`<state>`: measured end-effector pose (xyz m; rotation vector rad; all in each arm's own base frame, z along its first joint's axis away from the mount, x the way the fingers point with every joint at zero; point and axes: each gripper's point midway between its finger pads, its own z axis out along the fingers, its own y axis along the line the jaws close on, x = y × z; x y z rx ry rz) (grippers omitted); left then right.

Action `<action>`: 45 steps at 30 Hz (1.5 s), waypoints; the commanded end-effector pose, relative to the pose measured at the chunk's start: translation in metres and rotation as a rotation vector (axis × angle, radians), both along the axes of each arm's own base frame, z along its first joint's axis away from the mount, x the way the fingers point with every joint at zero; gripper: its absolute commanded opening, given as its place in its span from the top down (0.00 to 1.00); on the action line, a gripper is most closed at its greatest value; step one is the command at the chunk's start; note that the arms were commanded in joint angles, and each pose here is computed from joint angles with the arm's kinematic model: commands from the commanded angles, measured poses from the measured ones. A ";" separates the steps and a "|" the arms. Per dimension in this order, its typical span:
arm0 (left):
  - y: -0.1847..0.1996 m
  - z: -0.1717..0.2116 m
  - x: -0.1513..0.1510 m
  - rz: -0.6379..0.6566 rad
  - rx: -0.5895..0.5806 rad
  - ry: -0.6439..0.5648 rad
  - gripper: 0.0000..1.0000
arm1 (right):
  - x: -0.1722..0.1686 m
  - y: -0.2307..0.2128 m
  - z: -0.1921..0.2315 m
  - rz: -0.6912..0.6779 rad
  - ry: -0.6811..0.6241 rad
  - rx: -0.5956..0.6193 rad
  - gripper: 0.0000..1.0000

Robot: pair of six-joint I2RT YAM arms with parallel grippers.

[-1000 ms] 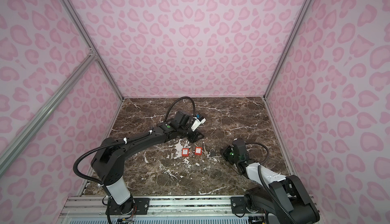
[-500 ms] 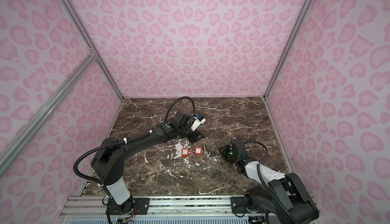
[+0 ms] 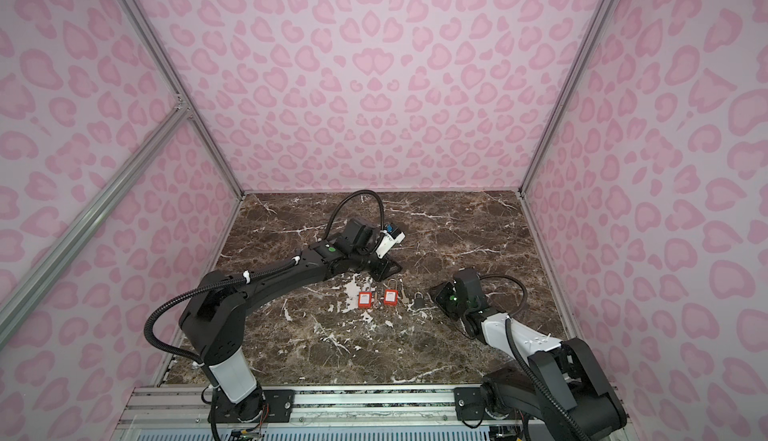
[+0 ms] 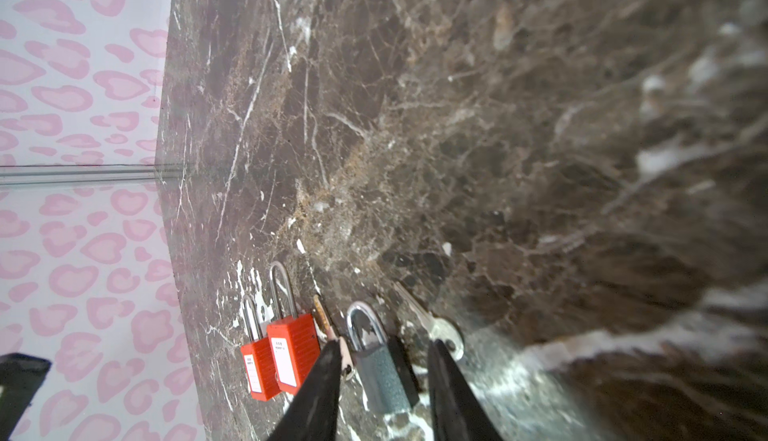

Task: Lock with the key

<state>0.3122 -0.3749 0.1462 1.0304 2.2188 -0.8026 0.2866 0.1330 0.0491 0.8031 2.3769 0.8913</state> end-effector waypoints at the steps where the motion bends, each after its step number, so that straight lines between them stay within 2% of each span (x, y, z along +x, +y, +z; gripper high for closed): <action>1: -0.002 0.009 0.001 -0.008 -0.021 -0.023 0.68 | 0.008 0.001 0.003 0.044 -0.010 -0.042 0.64; 9: 0.000 0.008 0.000 -0.008 -0.014 -0.025 0.68 | 0.025 0.003 -0.003 0.073 0.030 -0.030 0.61; 29: 0.000 0.005 -0.001 -0.008 -0.007 -0.014 0.68 | -0.002 0.008 -0.032 0.110 0.176 0.004 0.57; 36: 0.000 0.007 0.001 -0.002 -0.010 -0.016 0.68 | -0.012 0.007 -0.031 0.091 0.172 0.008 0.56; 45: 0.004 0.014 0.003 0.016 -0.016 -0.035 0.68 | 0.002 0.004 -0.016 0.104 0.121 0.002 0.56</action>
